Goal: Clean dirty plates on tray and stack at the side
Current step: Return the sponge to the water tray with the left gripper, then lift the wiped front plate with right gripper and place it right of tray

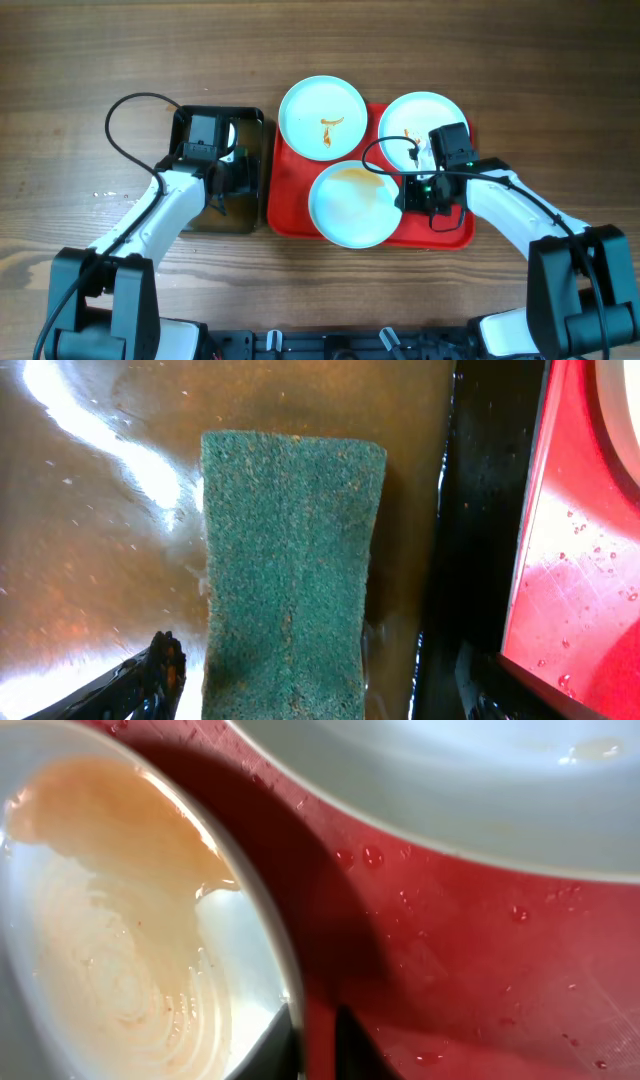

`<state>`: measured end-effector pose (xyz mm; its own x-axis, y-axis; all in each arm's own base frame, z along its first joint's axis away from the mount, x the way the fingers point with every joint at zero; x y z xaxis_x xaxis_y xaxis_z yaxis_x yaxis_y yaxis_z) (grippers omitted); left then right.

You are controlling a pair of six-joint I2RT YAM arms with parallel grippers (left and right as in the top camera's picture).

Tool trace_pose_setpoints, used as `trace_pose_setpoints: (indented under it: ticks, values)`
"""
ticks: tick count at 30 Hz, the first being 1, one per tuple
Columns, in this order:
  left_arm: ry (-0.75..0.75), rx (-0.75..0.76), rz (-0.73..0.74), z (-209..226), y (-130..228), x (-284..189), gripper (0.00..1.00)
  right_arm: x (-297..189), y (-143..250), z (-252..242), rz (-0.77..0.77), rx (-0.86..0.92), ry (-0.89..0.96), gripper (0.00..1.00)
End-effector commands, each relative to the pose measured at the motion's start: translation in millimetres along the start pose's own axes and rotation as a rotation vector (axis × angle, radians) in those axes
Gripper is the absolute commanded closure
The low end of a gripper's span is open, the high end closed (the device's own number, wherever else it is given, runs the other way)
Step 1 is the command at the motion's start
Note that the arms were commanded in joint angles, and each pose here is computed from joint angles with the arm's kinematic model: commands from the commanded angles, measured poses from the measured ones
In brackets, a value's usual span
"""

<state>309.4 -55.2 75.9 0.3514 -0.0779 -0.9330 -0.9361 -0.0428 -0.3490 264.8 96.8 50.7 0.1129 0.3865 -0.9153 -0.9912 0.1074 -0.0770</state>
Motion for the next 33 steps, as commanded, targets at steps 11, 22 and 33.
trace_pose_setpoints:
  ticks: [11,22,33]
  values:
    - [0.021,-0.003,0.006,-1.2,2.7,-1.4,0.00,-35.5,-15.4,14.8,-0.130,-0.095,-0.007,0.95]
    - [0.024,-0.003,-0.008,-1.8,-0.3,-1.1,0.00,-106.5,-46.6,20.8,-0.514,-0.355,0.418,0.95]
    - [0.024,-0.002,-0.008,-1.8,-0.2,-1.1,0.00,-128.9,-34.0,113.7,-0.822,-0.817,0.818,0.96]
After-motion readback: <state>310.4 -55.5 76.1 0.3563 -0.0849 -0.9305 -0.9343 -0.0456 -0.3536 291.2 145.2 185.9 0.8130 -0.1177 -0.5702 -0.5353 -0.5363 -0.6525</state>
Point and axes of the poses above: each gripper's point midway between its finger pads, its own x axis out along the fingers, its own z axis along the line the jaws close on, y = z × x, the point moved 5 cm from there along -x, back along the fingers, and after that the axes turned 2 degrees about x, right-handed, at the moved point
